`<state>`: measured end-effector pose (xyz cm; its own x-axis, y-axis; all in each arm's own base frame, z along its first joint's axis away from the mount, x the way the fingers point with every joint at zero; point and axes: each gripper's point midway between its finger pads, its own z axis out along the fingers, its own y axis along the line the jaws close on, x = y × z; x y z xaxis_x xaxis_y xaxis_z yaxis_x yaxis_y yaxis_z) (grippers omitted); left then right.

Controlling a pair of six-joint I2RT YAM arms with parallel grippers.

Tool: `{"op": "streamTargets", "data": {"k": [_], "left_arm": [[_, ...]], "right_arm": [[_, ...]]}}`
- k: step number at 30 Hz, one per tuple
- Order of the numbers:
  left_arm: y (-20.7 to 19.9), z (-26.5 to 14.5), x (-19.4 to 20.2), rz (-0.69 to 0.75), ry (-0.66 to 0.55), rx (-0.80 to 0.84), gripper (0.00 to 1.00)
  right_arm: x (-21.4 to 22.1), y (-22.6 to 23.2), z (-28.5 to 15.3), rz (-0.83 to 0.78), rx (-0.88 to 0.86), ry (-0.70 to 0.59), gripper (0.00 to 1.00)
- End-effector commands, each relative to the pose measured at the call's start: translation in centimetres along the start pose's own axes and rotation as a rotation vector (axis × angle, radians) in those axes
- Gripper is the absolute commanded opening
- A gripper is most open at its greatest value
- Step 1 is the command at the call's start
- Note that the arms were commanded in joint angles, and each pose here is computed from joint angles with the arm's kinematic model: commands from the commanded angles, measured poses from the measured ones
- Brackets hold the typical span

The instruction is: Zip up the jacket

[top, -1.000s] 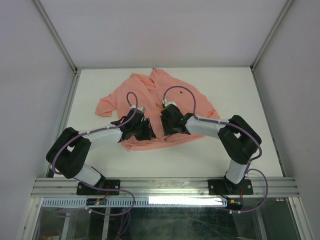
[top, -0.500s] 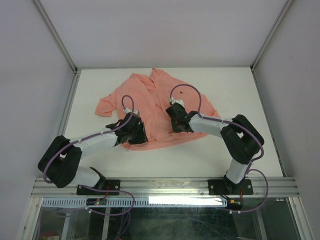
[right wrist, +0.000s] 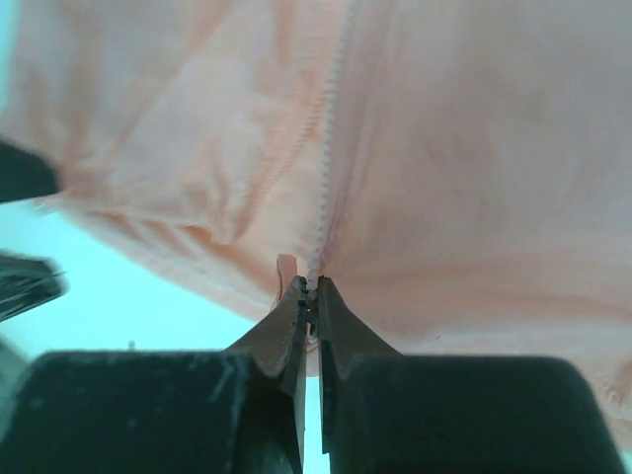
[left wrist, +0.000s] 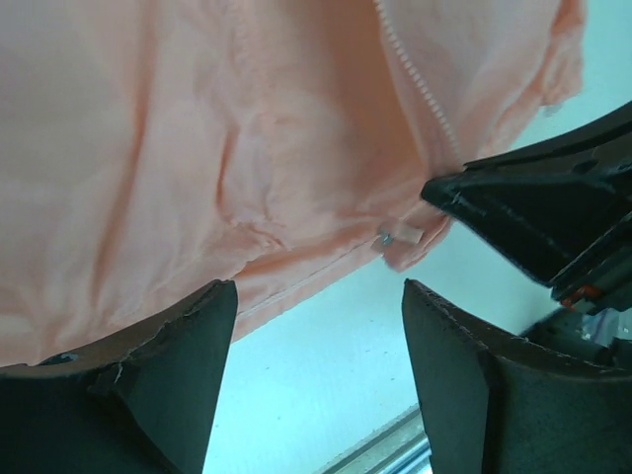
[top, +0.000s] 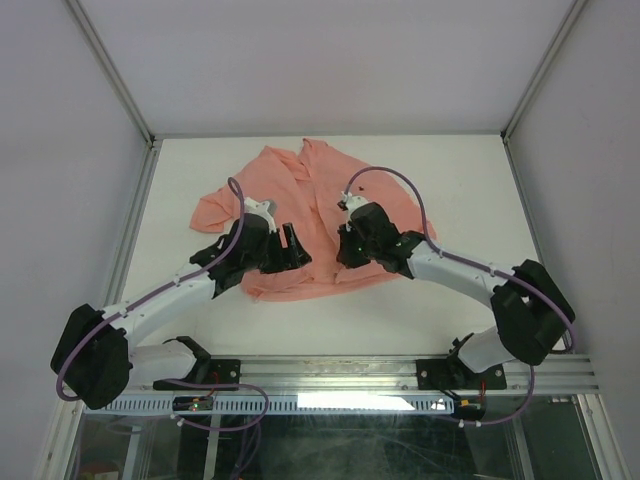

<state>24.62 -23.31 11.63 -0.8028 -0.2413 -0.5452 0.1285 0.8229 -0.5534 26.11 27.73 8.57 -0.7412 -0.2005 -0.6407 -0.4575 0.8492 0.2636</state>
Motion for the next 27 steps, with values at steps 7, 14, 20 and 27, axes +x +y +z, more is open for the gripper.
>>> {"op": "streamTargets", "data": {"k": [7,14,20,27], "left_arm": [[-4.9,0.5,0.4,-0.039,0.053,0.233,0.71],[-5.0,1.3,2.4,-0.058,0.137,0.264,0.71],[-5.8,2.0,4.2,-0.058,0.19,0.279,0.7],[-4.7,2.4,5.1,-0.085,0.186,0.234,0.67]], "right_arm": [[2.3,5.8,-3.6,-0.088,-0.395,0.022,0.12],[3.4,2.4,-3.9,-0.058,-0.219,0.006,0.32],[3.7,1.8,-3.6,-0.023,-0.189,-0.004,0.45],[4.3,3.5,-3.1,-0.003,-0.194,0.018,0.46]]}}
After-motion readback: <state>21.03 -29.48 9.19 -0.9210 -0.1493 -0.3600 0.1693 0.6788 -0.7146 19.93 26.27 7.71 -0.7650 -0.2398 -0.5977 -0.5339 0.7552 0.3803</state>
